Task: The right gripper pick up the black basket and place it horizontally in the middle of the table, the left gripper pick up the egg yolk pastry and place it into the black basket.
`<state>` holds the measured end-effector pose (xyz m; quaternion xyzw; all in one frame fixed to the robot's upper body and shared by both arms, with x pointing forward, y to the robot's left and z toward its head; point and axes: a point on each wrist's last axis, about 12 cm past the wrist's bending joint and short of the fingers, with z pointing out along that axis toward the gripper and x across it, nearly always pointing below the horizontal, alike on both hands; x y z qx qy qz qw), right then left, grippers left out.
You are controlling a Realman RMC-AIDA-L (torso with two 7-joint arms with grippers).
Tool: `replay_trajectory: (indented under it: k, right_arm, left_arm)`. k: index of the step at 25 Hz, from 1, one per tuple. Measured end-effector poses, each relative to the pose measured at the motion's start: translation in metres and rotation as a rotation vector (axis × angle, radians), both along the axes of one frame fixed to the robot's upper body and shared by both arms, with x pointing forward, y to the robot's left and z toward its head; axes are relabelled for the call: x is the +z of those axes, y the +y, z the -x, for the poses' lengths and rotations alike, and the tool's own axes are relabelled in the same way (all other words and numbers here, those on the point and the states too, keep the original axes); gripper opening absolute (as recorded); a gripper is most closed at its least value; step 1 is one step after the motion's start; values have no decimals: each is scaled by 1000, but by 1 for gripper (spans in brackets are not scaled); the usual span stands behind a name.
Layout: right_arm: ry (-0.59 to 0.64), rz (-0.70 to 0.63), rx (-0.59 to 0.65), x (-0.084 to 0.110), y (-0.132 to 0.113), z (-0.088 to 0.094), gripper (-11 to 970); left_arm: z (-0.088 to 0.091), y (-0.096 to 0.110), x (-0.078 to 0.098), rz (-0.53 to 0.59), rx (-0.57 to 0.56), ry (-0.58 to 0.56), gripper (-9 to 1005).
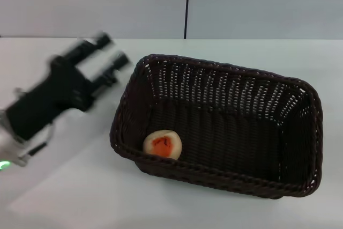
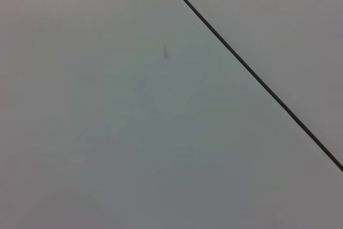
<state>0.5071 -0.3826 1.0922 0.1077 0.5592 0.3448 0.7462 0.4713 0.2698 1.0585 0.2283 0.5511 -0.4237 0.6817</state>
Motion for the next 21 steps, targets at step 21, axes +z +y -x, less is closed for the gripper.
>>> replay_trajectory:
  k: [21]
  right_arm:
    - [-16,-19,-109,-5,-20,24,387]
  left_arm:
    - [64,93,4,283,742,-168,435]
